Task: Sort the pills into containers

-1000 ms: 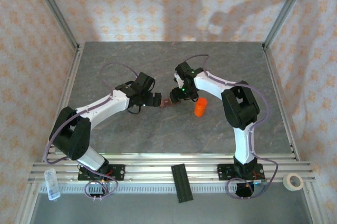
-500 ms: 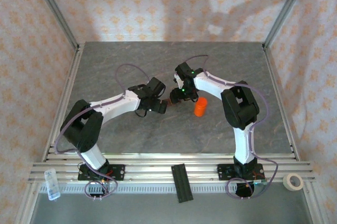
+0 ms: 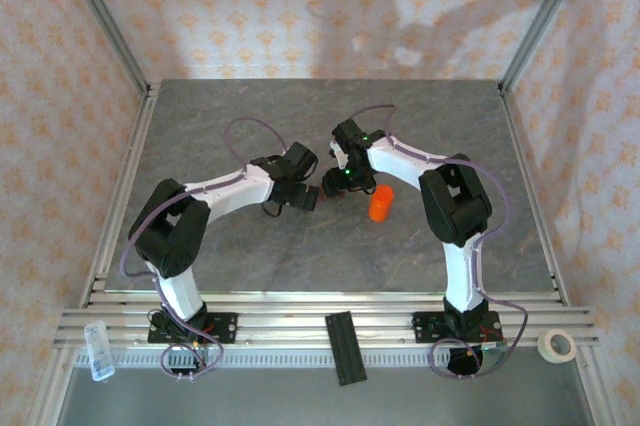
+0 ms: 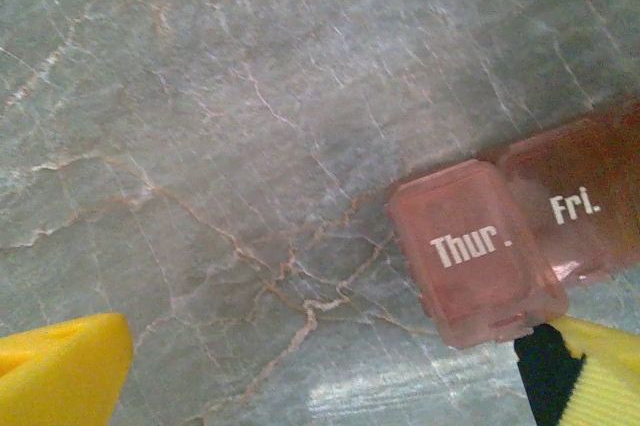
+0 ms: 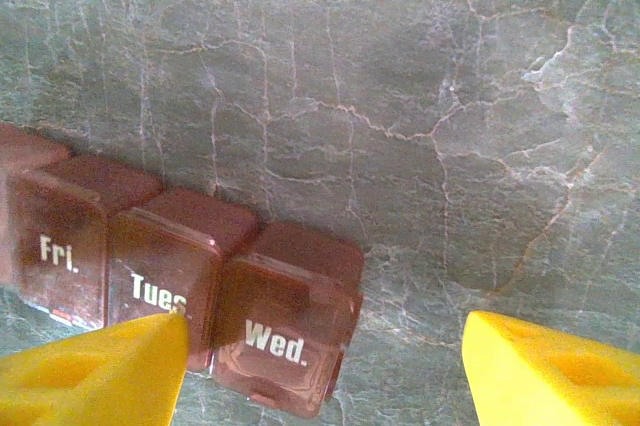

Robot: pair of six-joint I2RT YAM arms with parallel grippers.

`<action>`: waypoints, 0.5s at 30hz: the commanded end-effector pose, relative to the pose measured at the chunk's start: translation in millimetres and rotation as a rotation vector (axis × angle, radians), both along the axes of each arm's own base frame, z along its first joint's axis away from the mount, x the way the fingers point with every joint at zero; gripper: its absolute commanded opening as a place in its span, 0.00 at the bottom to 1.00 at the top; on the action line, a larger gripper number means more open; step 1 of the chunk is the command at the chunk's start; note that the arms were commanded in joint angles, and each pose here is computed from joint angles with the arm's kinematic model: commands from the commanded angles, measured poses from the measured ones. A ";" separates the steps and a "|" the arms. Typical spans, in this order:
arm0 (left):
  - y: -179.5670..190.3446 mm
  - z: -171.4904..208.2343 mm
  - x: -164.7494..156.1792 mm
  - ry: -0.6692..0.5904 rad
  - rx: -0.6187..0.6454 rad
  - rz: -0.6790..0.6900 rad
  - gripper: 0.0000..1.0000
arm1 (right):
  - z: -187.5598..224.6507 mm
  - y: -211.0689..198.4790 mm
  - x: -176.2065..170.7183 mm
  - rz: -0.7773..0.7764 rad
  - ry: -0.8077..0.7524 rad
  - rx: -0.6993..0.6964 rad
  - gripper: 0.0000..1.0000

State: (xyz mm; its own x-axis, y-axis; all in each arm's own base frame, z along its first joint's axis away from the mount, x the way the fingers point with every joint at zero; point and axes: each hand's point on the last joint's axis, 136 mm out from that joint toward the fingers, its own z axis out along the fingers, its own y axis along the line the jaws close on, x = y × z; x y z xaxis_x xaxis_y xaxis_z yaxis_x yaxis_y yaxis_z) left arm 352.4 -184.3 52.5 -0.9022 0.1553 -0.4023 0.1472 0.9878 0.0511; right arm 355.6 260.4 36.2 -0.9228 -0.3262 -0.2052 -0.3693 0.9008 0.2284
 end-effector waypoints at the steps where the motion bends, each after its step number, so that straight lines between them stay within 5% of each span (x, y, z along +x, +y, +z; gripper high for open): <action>1: 7.4 6.6 17.0 -0.032 0.015 0.034 1.00 | -22.5 -9.3 -4.5 -0.008 0.028 -0.069 0.72; 15: 5.9 15.5 51.0 -0.055 0.000 0.054 1.00 | -31.1 -10.9 -6.3 -0.009 0.044 -0.080 0.71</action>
